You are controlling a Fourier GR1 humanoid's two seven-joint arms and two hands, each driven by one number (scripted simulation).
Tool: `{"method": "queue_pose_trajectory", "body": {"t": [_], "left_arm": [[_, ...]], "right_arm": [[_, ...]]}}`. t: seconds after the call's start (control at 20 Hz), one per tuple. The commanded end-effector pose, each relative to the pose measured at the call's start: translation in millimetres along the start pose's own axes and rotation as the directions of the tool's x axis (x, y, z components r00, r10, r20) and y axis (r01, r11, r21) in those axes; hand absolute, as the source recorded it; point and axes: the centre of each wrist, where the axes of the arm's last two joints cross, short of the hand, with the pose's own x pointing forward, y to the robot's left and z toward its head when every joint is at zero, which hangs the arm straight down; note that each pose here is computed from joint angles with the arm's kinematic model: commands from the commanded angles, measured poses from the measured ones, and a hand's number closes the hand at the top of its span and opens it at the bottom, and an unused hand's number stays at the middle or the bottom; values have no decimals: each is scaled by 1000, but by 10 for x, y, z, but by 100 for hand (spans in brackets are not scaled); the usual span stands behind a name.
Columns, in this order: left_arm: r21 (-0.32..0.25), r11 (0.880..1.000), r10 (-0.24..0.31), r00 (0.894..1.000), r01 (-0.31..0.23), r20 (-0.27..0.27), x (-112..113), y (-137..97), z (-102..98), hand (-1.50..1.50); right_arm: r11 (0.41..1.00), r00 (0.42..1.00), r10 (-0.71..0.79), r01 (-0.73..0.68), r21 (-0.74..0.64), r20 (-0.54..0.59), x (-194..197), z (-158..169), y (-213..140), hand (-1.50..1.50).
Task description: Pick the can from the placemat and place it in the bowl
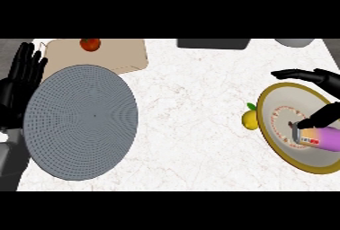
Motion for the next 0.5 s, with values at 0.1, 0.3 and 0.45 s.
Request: {"method": "queue_pose_trajectory", "body": {"t": [0.1,0.3,0.45], "left_arm": [[-23,1000,5,1000,-4,6,-11,-36,-2,0],[-38,999,8,1000,-8,8,-51,-86,-4,0],[-52,998,20,999,-19,28,56,-165,-60,0]], "right_arm": [[957,965,-250,258,-128,81,20,132,-433,-150],[933,955,-294,296,-203,41,61,407,-660,-150],[919,947,-319,316,-236,28,63,429,-701,-150]]}}
